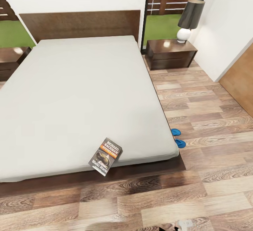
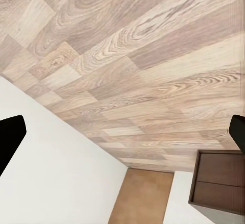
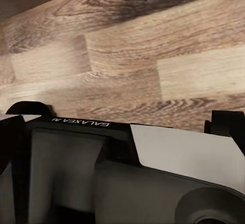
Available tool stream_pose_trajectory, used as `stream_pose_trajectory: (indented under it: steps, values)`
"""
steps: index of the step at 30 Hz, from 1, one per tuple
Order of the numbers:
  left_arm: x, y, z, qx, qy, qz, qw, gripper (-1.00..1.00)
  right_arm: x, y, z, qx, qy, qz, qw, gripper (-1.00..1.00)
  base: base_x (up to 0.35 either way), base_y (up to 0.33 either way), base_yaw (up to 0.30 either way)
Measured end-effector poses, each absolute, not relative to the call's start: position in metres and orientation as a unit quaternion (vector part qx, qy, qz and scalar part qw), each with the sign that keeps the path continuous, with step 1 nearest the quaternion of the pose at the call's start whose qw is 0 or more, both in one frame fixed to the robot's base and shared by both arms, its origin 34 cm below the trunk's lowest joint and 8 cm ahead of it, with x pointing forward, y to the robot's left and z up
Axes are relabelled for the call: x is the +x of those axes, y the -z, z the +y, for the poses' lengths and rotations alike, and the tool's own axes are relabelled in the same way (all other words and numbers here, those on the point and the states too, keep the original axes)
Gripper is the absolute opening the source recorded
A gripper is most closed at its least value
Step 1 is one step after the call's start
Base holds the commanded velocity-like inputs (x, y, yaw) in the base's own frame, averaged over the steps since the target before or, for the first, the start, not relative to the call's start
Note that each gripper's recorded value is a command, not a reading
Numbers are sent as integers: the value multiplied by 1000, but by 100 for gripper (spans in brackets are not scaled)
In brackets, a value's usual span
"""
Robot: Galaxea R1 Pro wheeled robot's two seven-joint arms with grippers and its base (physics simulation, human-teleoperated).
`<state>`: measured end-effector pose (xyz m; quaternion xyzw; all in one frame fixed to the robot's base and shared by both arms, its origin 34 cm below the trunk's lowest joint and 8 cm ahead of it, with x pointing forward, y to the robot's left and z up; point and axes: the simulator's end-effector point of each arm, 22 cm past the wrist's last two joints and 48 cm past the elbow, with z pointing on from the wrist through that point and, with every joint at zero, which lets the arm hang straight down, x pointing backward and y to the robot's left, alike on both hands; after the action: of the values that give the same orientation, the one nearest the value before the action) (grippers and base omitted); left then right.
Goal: In the bedroom, move the book from the bed onto either nightstand, and place the two sandals side by side next to the bed.
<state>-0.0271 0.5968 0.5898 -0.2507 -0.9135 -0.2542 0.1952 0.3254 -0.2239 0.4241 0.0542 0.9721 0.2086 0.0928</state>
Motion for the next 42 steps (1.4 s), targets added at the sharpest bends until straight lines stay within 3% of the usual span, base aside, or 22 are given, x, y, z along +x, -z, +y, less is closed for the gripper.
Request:
stream_pose_trajectory:
  steps: [16, 25, 42]
  values:
    - [-34, -588, 587, -248, 247, -915, 200, 100, 420, -436, -194, 41, -267, 951, 151, 100, 0, 0, 0]
    - [-38, -588, 583, -247, 242, -916, 203, 100, 461, -450, -172, 63, -322, 933, 145, 100, 0, 0, 0]
    - [-42, -586, 575, -244, 236, -918, 205, 100, 498, -475, -145, 82, -387, 902, 171, 100, 0, 0, 0]
